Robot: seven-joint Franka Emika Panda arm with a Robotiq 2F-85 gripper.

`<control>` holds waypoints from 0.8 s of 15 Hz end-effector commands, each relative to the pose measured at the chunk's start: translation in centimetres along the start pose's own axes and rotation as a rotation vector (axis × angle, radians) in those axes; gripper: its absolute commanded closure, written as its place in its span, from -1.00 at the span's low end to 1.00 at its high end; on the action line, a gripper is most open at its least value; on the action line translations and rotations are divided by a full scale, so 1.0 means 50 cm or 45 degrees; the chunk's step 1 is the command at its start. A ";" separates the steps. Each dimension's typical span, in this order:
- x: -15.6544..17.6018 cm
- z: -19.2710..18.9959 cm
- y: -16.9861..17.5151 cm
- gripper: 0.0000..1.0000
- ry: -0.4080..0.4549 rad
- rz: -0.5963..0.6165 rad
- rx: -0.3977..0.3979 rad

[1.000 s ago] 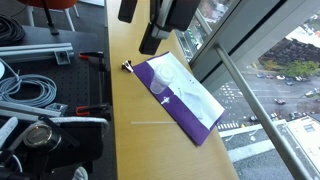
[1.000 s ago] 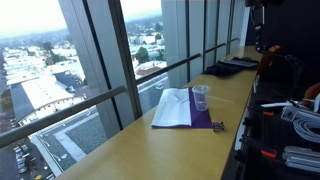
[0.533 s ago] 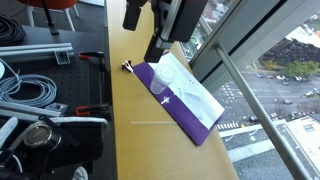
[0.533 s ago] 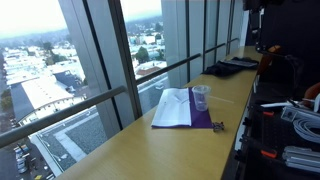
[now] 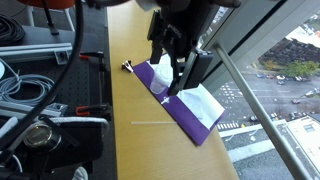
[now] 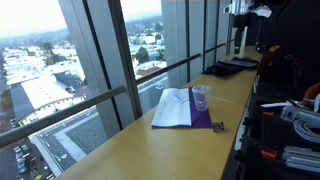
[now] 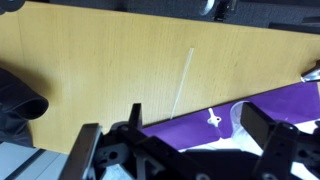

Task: Put the straw in the cup.

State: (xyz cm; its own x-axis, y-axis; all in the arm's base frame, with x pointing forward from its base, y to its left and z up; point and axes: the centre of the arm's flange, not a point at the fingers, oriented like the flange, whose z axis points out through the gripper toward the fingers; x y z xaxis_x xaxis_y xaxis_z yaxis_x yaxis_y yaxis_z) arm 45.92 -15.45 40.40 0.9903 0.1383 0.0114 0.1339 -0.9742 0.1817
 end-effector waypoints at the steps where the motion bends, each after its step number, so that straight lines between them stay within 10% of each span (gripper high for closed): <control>1: 0.032 0.080 -0.005 -1.00 0.070 0.054 0.032; 12: 0.087 0.306 0.010 -1.00 -0.024 0.082 0.063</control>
State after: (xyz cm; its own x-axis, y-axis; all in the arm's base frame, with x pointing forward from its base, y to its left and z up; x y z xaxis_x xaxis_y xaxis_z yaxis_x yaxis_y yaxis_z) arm 48.99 -16.68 27.46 0.9967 0.0803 -0.0081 0.0807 -0.9882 0.1299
